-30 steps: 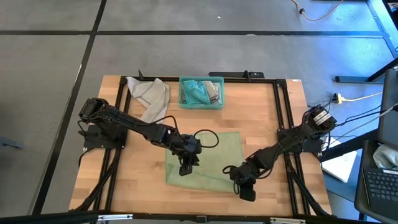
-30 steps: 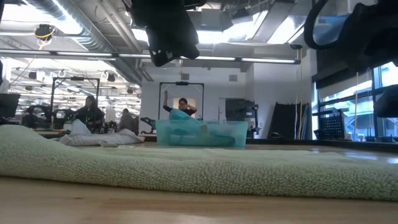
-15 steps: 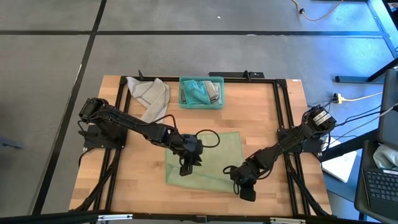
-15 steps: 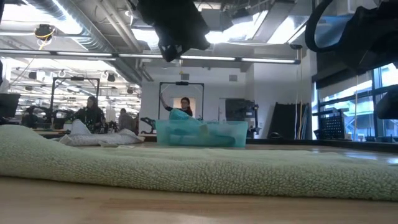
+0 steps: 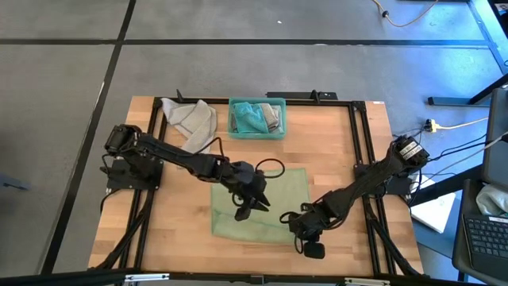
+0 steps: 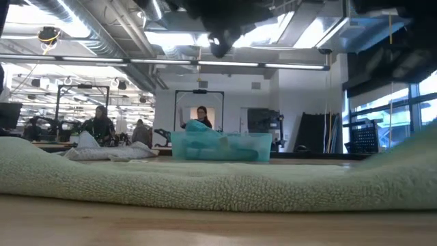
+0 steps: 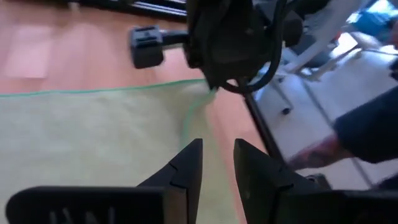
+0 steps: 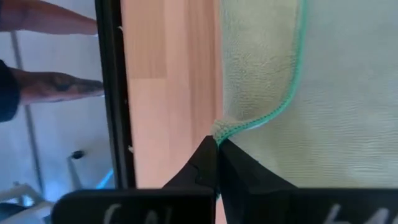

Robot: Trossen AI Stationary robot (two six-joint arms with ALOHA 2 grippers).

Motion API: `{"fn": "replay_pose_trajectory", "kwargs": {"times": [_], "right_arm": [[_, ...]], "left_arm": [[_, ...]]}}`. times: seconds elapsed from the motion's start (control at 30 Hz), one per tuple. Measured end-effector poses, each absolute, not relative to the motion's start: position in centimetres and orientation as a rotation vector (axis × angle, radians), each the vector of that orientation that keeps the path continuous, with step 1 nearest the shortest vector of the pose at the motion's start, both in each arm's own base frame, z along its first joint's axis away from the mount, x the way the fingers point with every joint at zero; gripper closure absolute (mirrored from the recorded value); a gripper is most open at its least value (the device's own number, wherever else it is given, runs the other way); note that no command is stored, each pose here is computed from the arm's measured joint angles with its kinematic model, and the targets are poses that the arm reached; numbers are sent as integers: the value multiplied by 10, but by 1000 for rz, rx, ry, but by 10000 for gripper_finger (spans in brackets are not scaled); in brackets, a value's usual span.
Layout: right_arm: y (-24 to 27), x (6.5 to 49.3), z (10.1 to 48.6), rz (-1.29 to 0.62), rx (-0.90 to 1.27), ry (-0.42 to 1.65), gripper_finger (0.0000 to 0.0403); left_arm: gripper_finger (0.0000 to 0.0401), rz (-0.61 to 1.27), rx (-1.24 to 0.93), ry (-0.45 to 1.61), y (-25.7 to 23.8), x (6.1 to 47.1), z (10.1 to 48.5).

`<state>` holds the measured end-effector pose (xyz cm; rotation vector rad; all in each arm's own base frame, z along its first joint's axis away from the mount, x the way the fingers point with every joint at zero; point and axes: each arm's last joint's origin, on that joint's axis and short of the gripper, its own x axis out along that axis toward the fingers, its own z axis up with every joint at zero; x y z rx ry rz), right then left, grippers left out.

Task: Fold microfiber towels
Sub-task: Fold the green towel

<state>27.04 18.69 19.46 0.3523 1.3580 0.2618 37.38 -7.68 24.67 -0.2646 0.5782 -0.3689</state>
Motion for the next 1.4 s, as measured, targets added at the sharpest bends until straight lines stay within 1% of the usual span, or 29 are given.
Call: {"fn": "replay_pose_trajectory", "kwargs": {"times": [0.1, 0.23, 0.33, 0.43, 0.63, 0.77, 0.9, 1.03, 1.27, 1.4], "right_arm": [[187, 272, 203, 243, 297, 1351, 397], [187, 272, 211, 238, 239, 1356, 396], [189, 270, 214, 252, 209, 1358, 398], [193, 269, 217, 264, 175, 1345, 398], [199, 265, 223, 272, 94, 1321, 397], [199, 264, 222, 266, 93, 1331, 396], [198, 264, 222, 256, 90, 1330, 396], [198, 264, 222, 251, 96, 1331, 396], [198, 264, 222, 250, 97, 1330, 397], [198, 265, 222, 239, 91, 1323, 397]], "left_arm": [[315, -428, -289, 552, -76, 385, 235], [313, -478, -324, 600, -78, 395, 209], [303, -516, -352, 648, -79, 400, 190], [291, -526, -372, 643, -79, 406, 178], [272, -579, -451, 488, -77, 424, 172], [265, -639, -467, 465, -77, 437, 173], [264, -675, -466, 471, -85, 451, 167], [263, -672, -456, 537, -92, 460, 157], [263, -610, -376, 656, -89, 456, 142], [263, -605, -369, 669, -90, 455, 141]]}}
